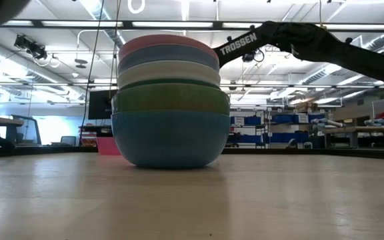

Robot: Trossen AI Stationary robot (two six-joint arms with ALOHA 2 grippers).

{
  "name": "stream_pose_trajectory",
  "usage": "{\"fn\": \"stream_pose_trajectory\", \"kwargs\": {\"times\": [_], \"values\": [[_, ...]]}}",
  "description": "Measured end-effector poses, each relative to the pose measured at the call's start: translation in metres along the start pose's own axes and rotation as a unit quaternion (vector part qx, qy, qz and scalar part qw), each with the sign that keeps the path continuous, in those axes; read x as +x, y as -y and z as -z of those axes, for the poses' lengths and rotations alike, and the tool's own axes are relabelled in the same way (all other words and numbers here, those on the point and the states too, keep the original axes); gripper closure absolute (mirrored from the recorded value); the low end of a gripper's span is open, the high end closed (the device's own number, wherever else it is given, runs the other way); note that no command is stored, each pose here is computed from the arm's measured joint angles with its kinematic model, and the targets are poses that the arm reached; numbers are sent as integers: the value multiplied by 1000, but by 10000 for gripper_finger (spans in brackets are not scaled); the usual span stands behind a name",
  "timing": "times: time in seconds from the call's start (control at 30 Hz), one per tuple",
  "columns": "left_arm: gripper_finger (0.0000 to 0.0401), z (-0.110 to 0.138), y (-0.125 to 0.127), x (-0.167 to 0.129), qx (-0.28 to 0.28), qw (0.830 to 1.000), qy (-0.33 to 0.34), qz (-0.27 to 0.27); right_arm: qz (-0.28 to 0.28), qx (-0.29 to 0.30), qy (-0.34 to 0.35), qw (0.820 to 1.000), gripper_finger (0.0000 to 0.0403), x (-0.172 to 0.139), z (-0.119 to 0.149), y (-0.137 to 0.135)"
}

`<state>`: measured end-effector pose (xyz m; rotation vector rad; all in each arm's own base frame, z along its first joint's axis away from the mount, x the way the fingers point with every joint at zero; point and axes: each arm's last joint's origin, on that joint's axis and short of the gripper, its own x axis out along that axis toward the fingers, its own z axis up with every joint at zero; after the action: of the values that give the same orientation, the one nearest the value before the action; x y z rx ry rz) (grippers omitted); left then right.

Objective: Nest bowls inside each other
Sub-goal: Stack the red bowl on top of the orange bowl

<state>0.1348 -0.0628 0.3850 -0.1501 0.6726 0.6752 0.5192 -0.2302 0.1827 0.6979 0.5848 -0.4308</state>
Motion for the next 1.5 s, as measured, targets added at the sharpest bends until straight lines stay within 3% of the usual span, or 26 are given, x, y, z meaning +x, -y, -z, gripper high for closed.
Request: {"fn": "stream_pose_trajectory", "kwargs": {"times": [1.1, 1.5], "values": [[337, -1, 3, 1, -4, 1000, 0, 6, -19, 8, 13, 1000, 241, 16, 18, 0], [337, -2, 6, 1, -6, 1000, 5, 15, -21, 41, 15, 999, 242, 16, 17, 0]]}}
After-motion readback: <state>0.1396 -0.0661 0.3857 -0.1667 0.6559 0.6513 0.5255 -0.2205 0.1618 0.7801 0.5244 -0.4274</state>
